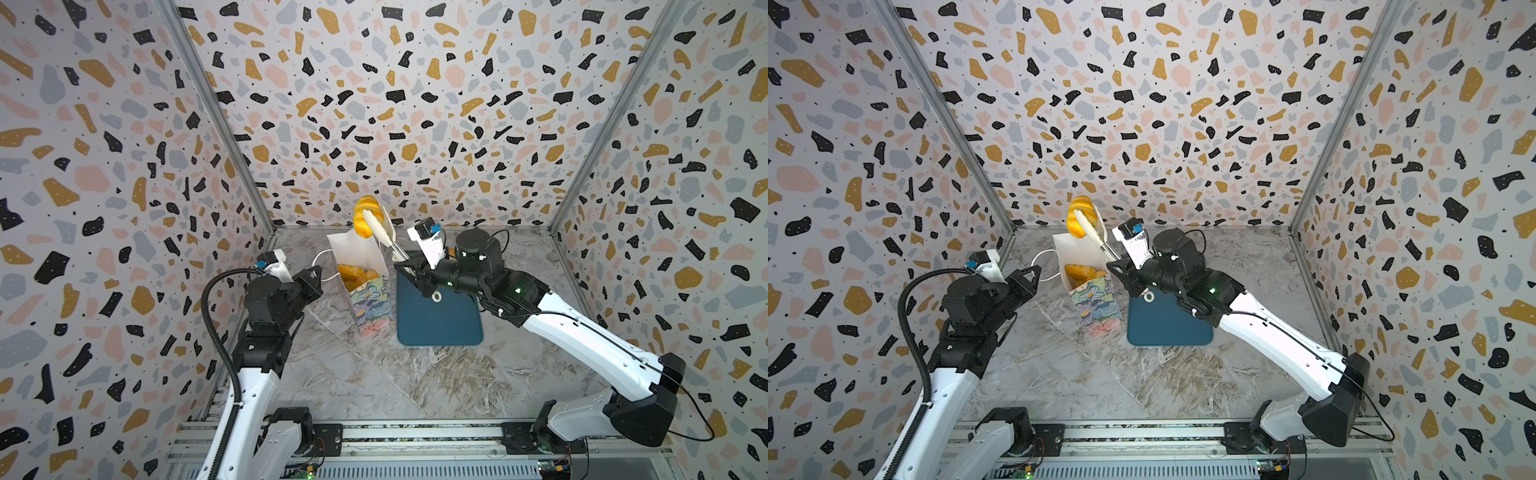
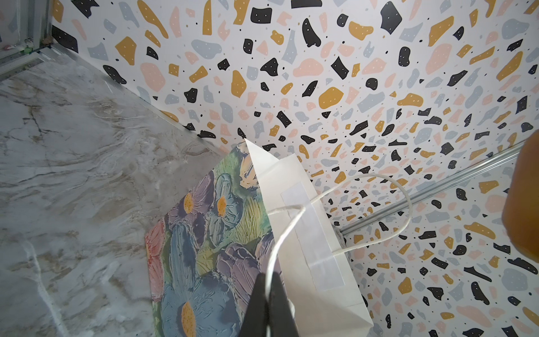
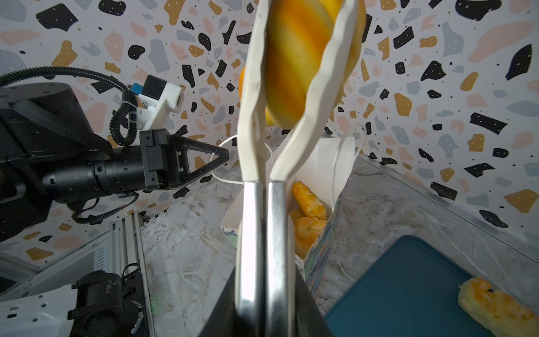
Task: Pack bread into a paper bag
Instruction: Place the bread in the paper bag.
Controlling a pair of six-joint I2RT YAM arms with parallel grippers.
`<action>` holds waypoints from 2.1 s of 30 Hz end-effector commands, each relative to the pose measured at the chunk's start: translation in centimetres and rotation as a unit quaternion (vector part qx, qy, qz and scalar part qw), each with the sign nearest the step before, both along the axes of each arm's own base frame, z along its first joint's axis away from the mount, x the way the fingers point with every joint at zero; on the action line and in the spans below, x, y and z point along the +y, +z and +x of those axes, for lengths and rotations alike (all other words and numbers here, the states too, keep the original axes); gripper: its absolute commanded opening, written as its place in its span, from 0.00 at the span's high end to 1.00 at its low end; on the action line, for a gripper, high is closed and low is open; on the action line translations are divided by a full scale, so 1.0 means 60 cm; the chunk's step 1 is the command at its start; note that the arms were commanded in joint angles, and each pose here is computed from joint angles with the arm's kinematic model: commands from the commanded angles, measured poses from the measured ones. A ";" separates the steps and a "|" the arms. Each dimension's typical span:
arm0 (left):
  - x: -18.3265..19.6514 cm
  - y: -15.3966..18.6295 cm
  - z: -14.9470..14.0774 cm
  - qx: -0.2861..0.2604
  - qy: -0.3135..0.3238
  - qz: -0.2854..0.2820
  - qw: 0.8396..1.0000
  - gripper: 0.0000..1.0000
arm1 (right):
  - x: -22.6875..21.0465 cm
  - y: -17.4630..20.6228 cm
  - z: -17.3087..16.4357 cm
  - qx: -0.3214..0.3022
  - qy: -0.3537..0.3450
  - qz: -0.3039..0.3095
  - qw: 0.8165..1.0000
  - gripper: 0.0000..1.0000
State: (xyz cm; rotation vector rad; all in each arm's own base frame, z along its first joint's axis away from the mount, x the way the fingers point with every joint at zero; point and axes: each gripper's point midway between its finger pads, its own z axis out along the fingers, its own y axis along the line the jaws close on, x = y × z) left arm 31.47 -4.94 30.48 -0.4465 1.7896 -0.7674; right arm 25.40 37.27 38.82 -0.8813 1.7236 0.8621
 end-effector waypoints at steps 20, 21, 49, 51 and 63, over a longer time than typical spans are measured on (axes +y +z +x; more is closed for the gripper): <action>-0.004 0.056 -0.015 -0.036 -0.009 0.003 0.999 1.00 | 0.028 -0.041 -0.009 0.018 0.027 -0.047 0.998 0.88; -0.004 0.058 -0.016 -0.037 -0.009 0.003 0.999 1.00 | 0.029 -0.045 -0.008 0.020 0.027 -0.051 0.998 0.87; -0.006 0.058 -0.015 -0.036 -0.010 -0.008 0.999 1.00 | 0.021 -0.064 0.016 0.023 -0.011 -0.087 0.996 0.55; -0.005 0.057 -0.014 -0.036 -0.010 -0.008 0.999 1.00 | 0.020 -0.060 0.016 0.020 -0.011 -0.084 0.996 0.55; -0.004 0.054 -0.011 -0.035 -0.007 -0.011 0.999 1.00 | 0.012 -0.017 0.003 -0.004 -0.001 -0.056 0.998 0.55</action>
